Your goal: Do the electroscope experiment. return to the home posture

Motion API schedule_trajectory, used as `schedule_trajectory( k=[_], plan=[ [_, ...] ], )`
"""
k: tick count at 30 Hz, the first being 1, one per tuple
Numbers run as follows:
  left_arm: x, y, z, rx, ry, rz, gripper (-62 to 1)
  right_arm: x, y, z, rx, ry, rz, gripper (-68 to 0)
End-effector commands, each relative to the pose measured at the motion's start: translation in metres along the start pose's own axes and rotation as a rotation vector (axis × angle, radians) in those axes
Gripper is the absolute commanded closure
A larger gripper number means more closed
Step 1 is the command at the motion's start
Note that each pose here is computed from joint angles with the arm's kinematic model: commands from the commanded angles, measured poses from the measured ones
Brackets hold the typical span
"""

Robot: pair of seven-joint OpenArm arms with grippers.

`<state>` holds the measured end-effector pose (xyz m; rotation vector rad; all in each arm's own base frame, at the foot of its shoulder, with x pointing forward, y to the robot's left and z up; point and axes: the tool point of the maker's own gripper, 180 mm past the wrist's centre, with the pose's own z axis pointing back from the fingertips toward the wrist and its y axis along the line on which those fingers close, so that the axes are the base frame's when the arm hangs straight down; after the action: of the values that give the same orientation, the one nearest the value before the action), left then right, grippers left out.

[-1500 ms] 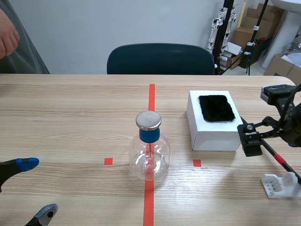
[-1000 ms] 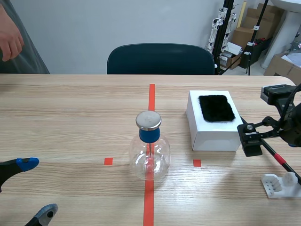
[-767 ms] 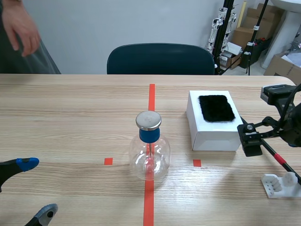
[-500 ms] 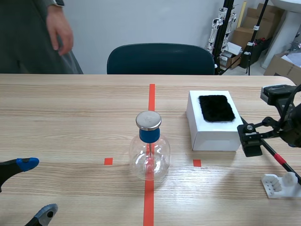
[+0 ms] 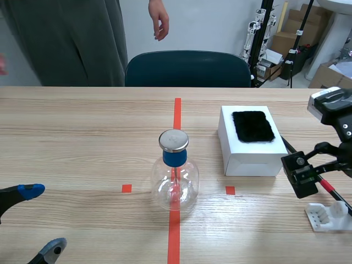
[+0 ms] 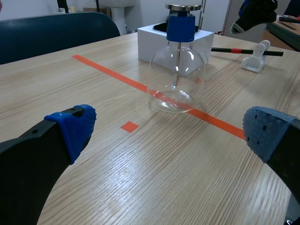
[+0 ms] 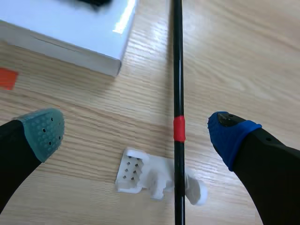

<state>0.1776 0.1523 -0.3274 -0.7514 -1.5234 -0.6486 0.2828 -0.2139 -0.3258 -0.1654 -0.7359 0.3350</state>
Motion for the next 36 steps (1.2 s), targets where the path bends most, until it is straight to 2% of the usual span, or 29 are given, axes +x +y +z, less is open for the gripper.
schedule_trajectory(
  k=[1, 4, 8, 9, 11, 14, 18, 20, 25, 27, 31, 34, 35, 36],
  plan=[
    [0.015, 0.007, 0.0, -0.015, -0.038, -0.014, -62.3, 0.005, -0.01, 0.009, -0.023, -0.05, 0.013, -63.2],
    [0.024, 0.012, 0.002, -0.028, -0.043, -0.011, -62.3, 0.012, -0.007, 0.022, -0.016, -0.152, 0.032, -63.2],
    [0.038, 0.013, 0.003, -0.08, -0.037, -0.046, -62.3, 0.019, 0.005, 0.042, 0.028, -0.278, 0.064, -63.2],
    [0.041, 0.012, 0.003, -0.097, -0.036, -0.055, -60.4, 0.02, 0.01, 0.047, 0.05, -0.305, 0.073, -63.2],
    [0.049, 0.011, 0.002, -0.136, -0.032, -0.074, -50.7, 0.022, 0.021, 0.057, 0.095, -0.355, 0.088, -63.2],
    [0.055, 0.007, -0.003, -0.183, -0.003, -0.098, -41.6, 0.027, 0.034, 0.072, 0.138, -0.413, 0.094, -63.2],
    [0.056, -0.001, -0.012, -0.246, 0.06, -0.142, -22.5, 0.035, 0.052, 0.092, 0.191, -0.49, 0.118, -63.2],
    [0.057, -0.005, -0.018, -0.275, 0.082, -0.17, -18.5, 0.042, 0.062, 0.104, 0.223, -0.534, 0.129, -63.2],
    [0.063, -0.007, -0.035, -0.273, 0.096, -0.232, -15.5, 0.054, 0.086, 0.129, 0.325, -0.629, 0.132, -63.2],
    [0.064, -0.009, -0.043, -0.272, 0.109, -0.251, -15.5, 0.053, 0.101, 0.135, 0.41, -0.638, 0.152, -63.2],
    [0.065, -0.017, -0.06, -0.29, 0.151, -0.312, -15.5, 0.049, 0.12, 0.145, 0.533, -0.646, 0.177, -63.2],
    [0.067, -0.018, -0.074, -0.265, 0.188, -0.357, -15.7, 0.052, 0.124, 0.153, 0.56, -0.686, 0.159, -63.2],
    [0.066, -0.018, -0.078, -0.259, 0.212, -0.366, -17.6, 0.053, 0.125, 0.155, 0.564, -0.704, 0.159, -63.2],
    [0.064, -0.019, -0.08, -0.257, 0.238, -0.373, -22.5, 0.051, 0.126, 0.157, 0.567, -0.712, 0.17, -63.2]
  ],
)
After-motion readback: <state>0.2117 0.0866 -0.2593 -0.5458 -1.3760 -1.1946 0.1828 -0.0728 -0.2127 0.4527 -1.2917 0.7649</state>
